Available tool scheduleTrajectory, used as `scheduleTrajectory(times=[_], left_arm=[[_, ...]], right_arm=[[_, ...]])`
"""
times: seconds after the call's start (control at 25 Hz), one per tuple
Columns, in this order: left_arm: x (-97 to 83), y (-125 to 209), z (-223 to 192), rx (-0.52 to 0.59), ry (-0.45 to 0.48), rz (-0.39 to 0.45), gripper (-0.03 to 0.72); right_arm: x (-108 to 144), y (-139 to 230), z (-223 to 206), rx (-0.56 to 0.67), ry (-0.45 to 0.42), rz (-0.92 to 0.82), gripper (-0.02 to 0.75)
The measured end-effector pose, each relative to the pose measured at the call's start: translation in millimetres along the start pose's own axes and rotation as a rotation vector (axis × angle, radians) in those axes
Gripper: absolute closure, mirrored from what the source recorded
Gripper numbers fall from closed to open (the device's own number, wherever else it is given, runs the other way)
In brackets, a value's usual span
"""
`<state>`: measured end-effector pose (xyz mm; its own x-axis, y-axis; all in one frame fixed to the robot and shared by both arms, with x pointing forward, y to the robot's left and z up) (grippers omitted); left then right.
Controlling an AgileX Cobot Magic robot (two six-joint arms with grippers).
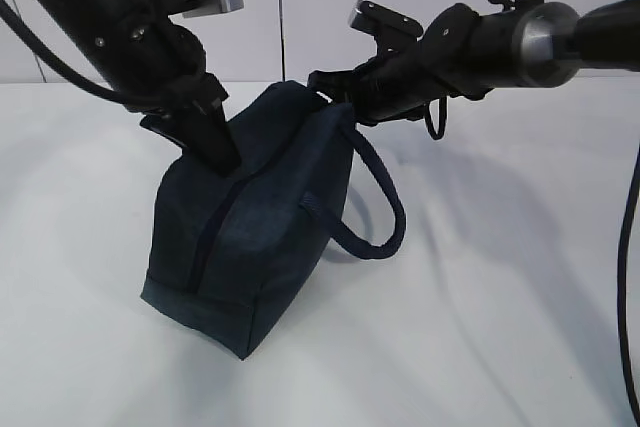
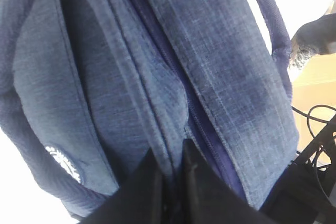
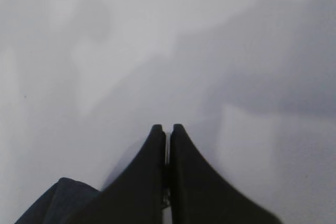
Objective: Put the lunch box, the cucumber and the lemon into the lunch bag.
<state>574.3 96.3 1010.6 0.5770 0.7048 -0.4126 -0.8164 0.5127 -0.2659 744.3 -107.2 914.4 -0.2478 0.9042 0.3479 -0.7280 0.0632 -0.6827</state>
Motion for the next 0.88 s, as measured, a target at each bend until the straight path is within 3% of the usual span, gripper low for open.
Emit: scheduleTrajectory(times=[0.52, 0.88], left_arm=[[0.4, 0.9, 0.5, 0.006, -0.005, -0.007, 0.678], [9.0, 4.2, 1.9, 0.031, -0.074, -0.039, 0.678]], right_arm=[[7.5, -8.8, 6.8, 0.048, -0.037, 0.147, 0.738], [22.1, -32.2, 23.2, 0.086, -0.065, 0.311, 0.723]])
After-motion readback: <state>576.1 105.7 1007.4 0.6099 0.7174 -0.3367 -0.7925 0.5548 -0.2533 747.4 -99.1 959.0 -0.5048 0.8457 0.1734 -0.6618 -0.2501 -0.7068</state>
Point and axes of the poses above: a point on each arm's last joint axis where the gripper is mounted, z pointing back along that axis away from the gripper, x along the wrist's bending axis when the last joint is at zero, y = z × x, the point moved 4 cm from there along -z, pointing out along that axis toward the gripper, and after that the axes turned 7 degrees about z, right-handed, at the moved point
